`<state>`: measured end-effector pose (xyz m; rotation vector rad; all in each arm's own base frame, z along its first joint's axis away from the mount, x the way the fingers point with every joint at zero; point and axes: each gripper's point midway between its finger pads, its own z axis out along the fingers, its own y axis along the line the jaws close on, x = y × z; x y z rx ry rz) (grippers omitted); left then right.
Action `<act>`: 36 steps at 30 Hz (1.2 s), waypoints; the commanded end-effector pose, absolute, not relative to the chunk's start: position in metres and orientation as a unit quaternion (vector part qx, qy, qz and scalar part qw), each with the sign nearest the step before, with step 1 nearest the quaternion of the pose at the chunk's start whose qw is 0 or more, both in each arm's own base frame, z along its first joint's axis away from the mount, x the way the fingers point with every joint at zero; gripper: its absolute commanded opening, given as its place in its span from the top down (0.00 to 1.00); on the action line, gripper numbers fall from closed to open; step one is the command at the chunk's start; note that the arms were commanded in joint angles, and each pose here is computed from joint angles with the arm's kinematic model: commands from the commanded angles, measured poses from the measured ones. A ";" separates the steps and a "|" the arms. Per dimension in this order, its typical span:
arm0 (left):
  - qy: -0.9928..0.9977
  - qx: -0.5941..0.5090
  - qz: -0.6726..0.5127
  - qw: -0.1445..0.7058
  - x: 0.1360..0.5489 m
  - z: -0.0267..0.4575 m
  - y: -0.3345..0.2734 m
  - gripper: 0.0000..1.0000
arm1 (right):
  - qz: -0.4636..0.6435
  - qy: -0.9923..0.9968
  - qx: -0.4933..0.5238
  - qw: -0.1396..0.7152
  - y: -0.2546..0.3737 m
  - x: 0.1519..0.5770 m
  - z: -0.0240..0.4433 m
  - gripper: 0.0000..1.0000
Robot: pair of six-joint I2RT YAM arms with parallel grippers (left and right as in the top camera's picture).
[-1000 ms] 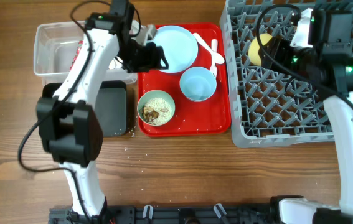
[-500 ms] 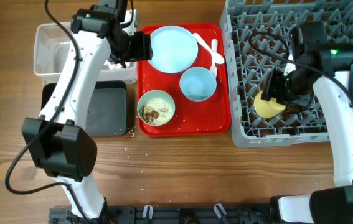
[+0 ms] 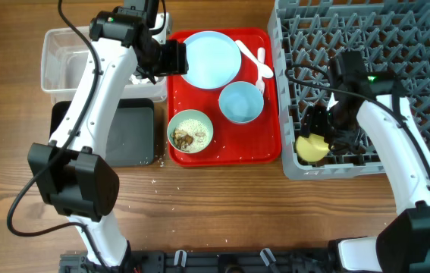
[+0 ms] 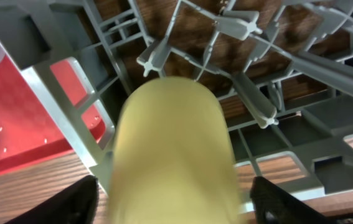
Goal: Sort waste into correct bins and load items into the dishwasher rack
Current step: 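Place the yellow cup into the dish rack with the right gripper, then grasp the light-blue bowl on the red tray with the right gripper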
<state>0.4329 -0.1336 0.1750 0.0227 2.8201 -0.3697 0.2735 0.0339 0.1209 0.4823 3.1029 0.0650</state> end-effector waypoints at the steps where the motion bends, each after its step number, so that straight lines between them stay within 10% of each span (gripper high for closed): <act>1: 0.980 0.004 -0.127 0.156 0.434 0.181 -0.134 0.23 | 0.011 0.987 0.158 -0.004 0.032 0.275 0.114 0.04; 17: 0.980 0.003 -0.126 0.151 0.432 0.180 -0.133 0.22 | 0.148 0.960 0.119 0.206 0.121 0.368 0.227 0.26; 36: 0.980 0.003 -0.126 0.154 0.433 0.181 -0.133 0.18 | 0.024 0.983 0.169 0.064 0.154 0.378 0.057 0.51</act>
